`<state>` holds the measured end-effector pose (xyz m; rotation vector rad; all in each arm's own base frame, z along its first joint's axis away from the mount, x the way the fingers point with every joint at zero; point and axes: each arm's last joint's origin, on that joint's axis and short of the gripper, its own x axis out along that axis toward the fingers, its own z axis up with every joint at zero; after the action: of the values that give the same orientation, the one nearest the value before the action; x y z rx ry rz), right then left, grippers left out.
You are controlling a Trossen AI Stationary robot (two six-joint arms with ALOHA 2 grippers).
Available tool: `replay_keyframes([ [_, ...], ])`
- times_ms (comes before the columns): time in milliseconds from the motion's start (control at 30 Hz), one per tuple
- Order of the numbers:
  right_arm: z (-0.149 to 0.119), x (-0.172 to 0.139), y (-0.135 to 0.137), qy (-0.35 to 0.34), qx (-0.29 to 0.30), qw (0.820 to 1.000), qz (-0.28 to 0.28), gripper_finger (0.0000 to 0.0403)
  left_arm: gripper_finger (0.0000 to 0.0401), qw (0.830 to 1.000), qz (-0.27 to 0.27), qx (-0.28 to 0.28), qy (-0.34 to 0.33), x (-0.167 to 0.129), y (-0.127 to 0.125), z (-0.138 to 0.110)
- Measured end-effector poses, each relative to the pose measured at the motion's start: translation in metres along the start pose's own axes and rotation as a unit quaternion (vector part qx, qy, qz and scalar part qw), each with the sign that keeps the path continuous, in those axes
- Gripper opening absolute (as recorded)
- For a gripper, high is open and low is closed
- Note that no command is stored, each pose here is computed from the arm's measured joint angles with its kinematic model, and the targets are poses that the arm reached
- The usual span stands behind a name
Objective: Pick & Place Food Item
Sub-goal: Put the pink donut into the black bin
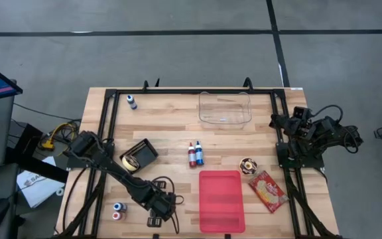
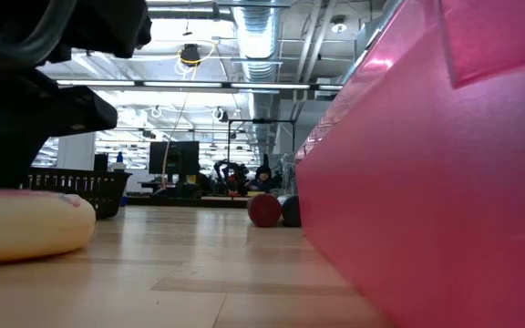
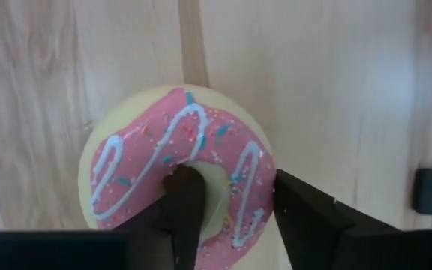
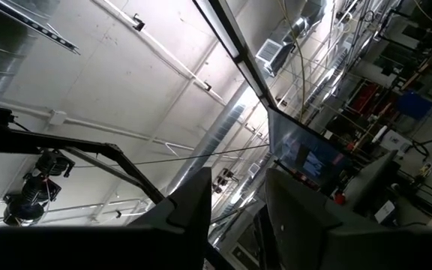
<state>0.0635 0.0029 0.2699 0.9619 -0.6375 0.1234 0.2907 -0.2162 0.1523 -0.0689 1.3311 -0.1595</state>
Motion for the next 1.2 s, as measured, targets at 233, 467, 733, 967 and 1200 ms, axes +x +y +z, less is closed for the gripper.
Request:
replay_keyframes([
  [233, 0.0, 0.0, 0.0, 0.0, 0.003, 1.0, 0.0, 0.012, 0.0127, 1.0, -0.008, -0.008, -0.014, -0.007, 0.001, 0.003],
  [467, 0.0, 0.0, 0.0, 0.001, 0.003, 1.0, -0.001, 0.012, 0.0128, 0.999, 0.002, -0.012, -0.037, -0.043, 0.009, 0.002],
  [733, 0.0, 0.0, 0.0, 0.001, -0.001, 1.0, -0.001, 0.012, 0.0125, 0.998, 0.045, -0.024, -0.025, -0.099, 0.054, -0.003],
  [967, 0.0, 0.0, 0.0, -0.001, -0.012, 1.0, -0.001, 0.012, 0.0134, 0.998, 0.038, -0.034, 0.046, -0.134, 0.114, -0.012],
  [1200, 0.0, 0.0, 0.0, -0.003, -0.021, 1.0, 0.001, 0.012, 0.0134, 0.988, -0.007, -0.01, 0.157, -0.148, 0.155, -0.028],
])
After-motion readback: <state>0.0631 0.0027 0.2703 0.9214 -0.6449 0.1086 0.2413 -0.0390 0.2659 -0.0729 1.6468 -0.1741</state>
